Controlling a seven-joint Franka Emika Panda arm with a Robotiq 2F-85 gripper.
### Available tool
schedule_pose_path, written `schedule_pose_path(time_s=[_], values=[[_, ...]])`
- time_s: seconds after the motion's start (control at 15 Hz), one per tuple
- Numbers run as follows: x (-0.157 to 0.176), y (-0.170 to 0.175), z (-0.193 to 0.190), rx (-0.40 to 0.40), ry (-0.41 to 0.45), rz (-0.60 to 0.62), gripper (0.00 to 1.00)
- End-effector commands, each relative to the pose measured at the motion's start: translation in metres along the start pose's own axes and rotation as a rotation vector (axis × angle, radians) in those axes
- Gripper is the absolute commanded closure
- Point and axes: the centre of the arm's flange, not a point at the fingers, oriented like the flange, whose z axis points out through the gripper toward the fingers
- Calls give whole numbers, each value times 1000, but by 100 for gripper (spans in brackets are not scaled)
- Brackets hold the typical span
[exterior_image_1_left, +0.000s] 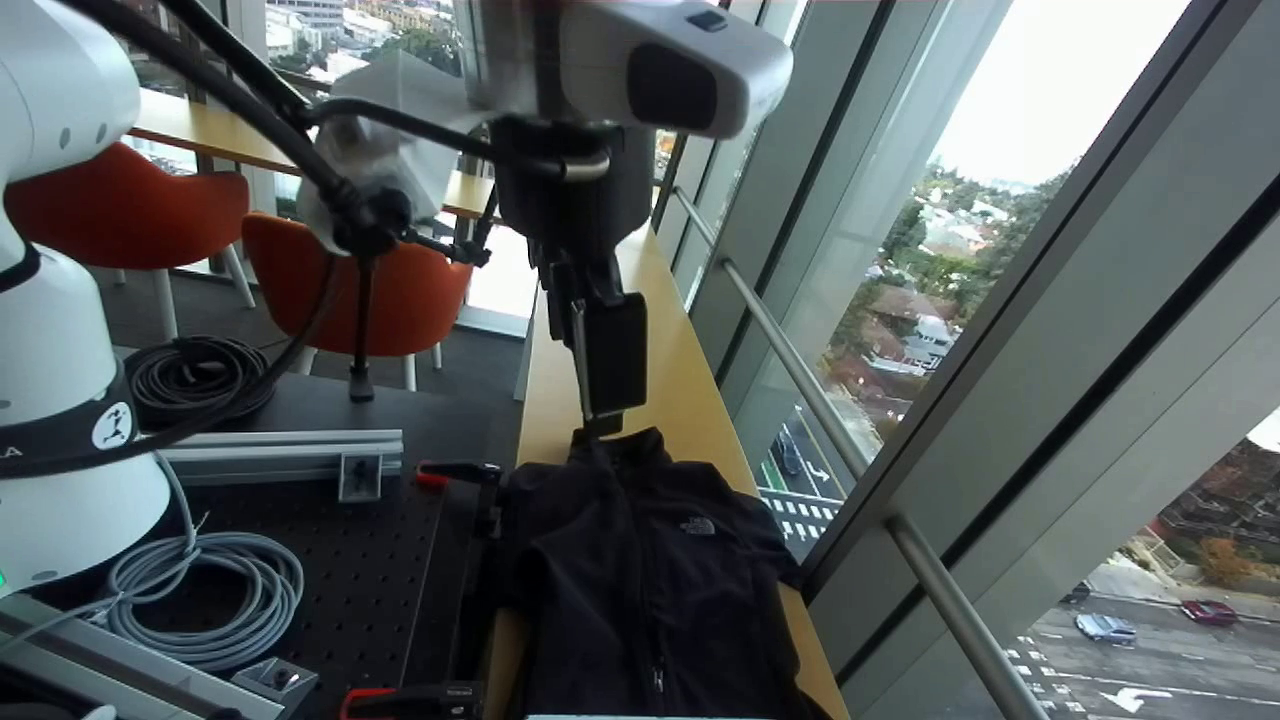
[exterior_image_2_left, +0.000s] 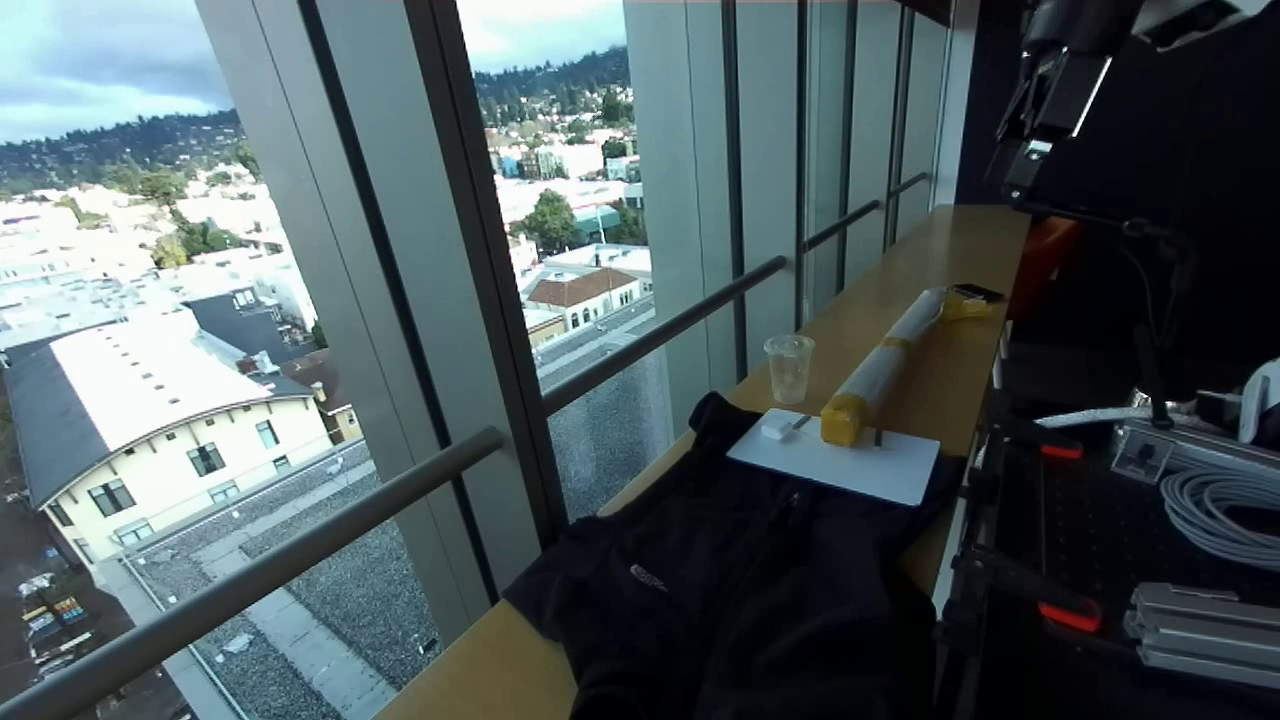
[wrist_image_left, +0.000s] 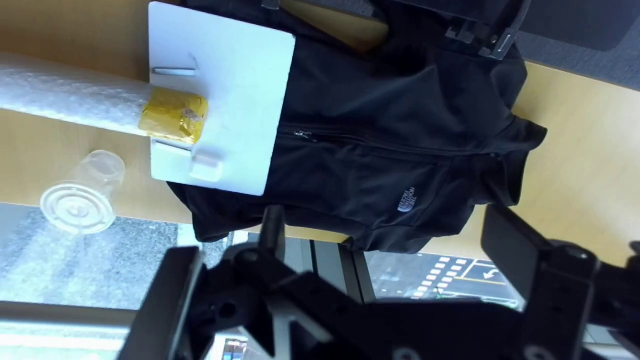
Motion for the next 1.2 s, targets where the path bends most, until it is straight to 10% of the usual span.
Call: schedule_pose_path(time_s=[0.0, 1.13], values=[[27, 35, 59, -44, -14, -20, 0], [143, 90, 264, -84, -189, -41, 0]])
